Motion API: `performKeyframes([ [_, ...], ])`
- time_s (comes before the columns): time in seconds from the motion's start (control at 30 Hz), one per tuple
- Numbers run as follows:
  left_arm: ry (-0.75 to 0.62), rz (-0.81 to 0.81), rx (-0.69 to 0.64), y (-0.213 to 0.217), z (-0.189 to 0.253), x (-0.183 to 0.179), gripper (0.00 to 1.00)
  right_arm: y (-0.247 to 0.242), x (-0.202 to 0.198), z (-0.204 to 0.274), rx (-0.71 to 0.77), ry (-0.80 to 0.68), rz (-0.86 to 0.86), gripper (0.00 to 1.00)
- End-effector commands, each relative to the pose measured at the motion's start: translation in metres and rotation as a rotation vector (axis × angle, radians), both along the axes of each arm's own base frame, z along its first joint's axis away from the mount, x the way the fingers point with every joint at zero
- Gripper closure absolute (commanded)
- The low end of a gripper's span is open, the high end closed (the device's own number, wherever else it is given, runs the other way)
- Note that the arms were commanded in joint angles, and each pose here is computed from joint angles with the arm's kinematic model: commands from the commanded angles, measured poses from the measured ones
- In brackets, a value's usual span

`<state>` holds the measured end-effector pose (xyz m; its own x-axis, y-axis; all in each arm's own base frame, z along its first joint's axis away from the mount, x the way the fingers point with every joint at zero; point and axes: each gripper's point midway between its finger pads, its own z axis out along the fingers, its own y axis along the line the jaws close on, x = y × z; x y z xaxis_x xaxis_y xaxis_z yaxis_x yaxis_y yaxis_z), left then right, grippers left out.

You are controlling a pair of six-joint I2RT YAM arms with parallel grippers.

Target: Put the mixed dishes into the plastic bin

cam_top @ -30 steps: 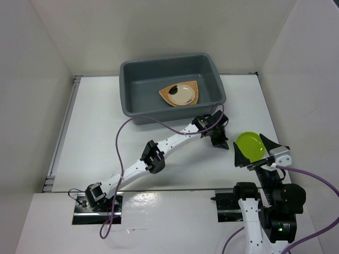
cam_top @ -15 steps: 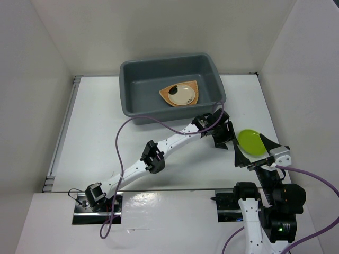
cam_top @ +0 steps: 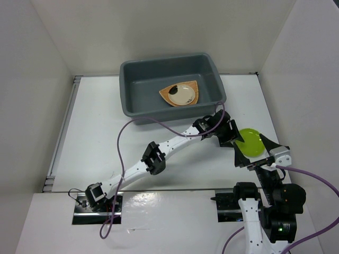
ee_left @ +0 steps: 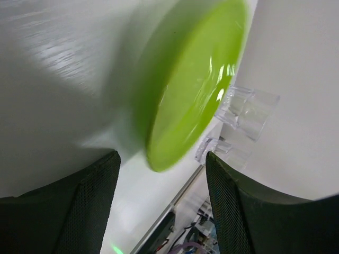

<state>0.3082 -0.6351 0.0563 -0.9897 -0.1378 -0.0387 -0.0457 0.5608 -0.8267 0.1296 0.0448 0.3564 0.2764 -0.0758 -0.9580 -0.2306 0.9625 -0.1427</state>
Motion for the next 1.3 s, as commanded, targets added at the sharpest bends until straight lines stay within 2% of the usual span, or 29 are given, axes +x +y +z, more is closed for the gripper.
performKeyframes([
  [0.0,0.018,0.028,-0.065,-0.009,-0.01,0.01,0.27,0.002,-0.02,0.013,0.0,-0.1,0.001,0.01],
  [0.2,0.031,0.006,-0.125,-0.016,-0.003,0.007,0.27,0.002,-0.02,0.013,0.0,-0.1,0.001,0.01],
  [0.33,0.035,-0.014,-0.141,-0.017,0.001,0.004,0.37,0.002,-0.02,0.013,0.0,-0.1,0.001,0.01],
  [0.47,0.035,-0.014,-0.141,-0.017,0.001,0.004,0.61,0.002,-0.02,0.013,0.0,-0.1,0.001,0.01],
  [0.5,0.027,-0.019,-0.14,-0.017,0.001,0.004,0.73,0.002,-0.02,0.013,0.0,-0.1,0.001,0.01],
  [0.63,0.027,-0.015,-0.119,-0.015,-0.004,0.004,0.95,0.002,-0.02,0.013,0.0,-0.1,0.001,0.01],
  [0.7,0.036,-0.005,-0.095,-0.012,-0.009,0.004,1.0,0.002,-0.02,0.013,0.0,-0.1,0.001,0.01],
  [0.83,0.025,0.019,-0.032,-0.005,-0.023,0.007,1.0,0.002,-0.02,0.013,0.0,-0.1,0.001,0.01],
  [0.93,-0.022,0.051,0.019,0.004,-0.004,0.014,1.0,0.002,-0.02,0.013,0.0,-0.1,0.001,0.01],
  [1.07,-0.117,0.106,-0.008,0.009,0.057,0.026,1.0,0.002,-0.02,0.013,0.0,-0.1,0.001,0.01],
  [1.27,-0.18,0.131,-0.1,0.014,0.123,0.035,1.0,0.002,-0.02,0.013,0.0,-0.1,0.001,0.01],
])
